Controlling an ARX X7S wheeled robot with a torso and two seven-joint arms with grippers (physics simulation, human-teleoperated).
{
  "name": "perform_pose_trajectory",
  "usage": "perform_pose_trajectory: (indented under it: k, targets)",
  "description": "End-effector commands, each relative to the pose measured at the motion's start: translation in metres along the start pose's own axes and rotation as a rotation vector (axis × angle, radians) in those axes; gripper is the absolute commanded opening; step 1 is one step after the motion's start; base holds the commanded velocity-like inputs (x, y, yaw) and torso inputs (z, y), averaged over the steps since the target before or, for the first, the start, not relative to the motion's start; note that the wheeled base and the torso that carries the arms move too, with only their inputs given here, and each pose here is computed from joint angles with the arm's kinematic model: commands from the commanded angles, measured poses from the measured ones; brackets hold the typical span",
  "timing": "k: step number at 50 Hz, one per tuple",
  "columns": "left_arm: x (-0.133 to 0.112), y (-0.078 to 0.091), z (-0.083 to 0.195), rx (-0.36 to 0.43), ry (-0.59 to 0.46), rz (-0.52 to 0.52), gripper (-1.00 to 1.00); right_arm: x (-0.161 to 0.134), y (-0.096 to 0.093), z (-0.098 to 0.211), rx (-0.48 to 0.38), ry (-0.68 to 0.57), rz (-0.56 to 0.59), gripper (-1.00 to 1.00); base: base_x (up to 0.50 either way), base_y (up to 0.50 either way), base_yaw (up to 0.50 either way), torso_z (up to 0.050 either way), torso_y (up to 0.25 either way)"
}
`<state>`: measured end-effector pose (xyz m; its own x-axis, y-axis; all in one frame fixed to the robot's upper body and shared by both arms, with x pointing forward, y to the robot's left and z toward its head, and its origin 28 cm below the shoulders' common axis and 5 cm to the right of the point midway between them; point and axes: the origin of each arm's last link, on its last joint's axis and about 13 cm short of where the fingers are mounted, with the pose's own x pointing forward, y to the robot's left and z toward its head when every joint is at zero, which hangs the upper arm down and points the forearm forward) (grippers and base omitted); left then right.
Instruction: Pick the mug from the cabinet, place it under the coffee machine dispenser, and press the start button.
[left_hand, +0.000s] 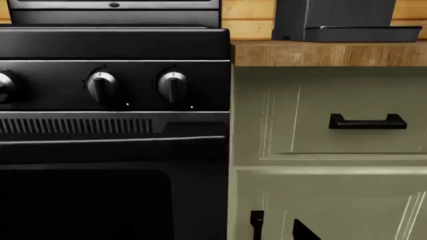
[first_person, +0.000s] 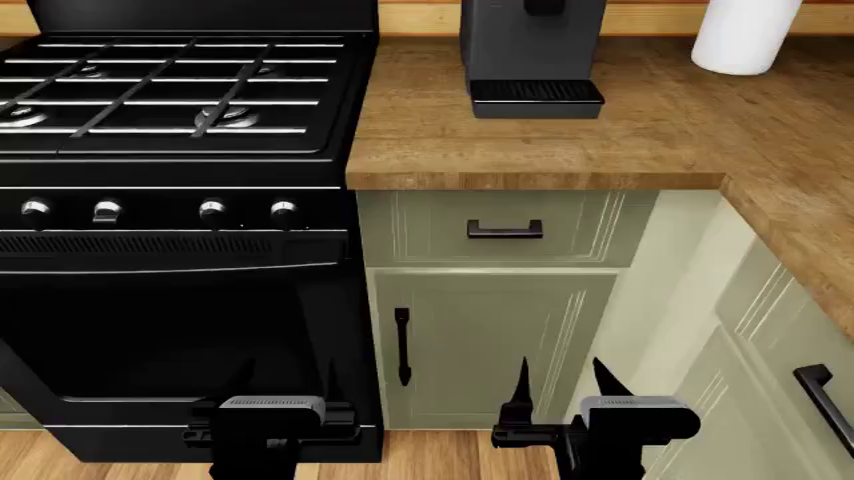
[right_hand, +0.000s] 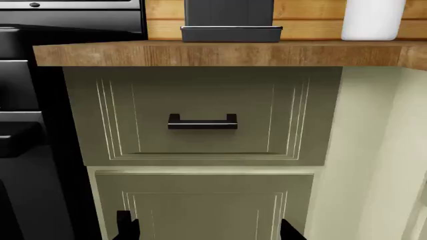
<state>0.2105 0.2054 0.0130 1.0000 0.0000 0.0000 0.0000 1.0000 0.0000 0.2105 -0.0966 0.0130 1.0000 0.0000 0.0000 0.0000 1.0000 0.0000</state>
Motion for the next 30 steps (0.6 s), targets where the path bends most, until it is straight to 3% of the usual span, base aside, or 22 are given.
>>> perform_pose_trajectory:
  k: [1,16,25,30]
  targets:
    - [0.0,-0.001,0.001,-0.003,-0.002,-0.003,1.0,0.0,0.001,0.0,0.003,0.002,0.002,1.0,0.0,0.0,0.0,0.0,0.0]
    - [-0.001,-0.004,0.006,-0.043,-0.002,-0.04,1.0,0.001,0.004,-0.001,-0.017,0.016,0.01,1.0,0.0,0.0,0.0,0.001,0.0]
    - [-0.001,0.002,0.019,-0.015,0.015,-0.002,1.0,0.001,0.002,0.01,-0.025,0.009,-0.023,1.0,0.0,0.0,0.0,0.046,0.0]
    - [-0.011,0.011,0.036,-0.022,0.08,0.012,1.0,-0.008,-0.003,0.035,-0.035,0.04,-0.049,1.0,0.0,0.0,0.0,0.05,0.0]
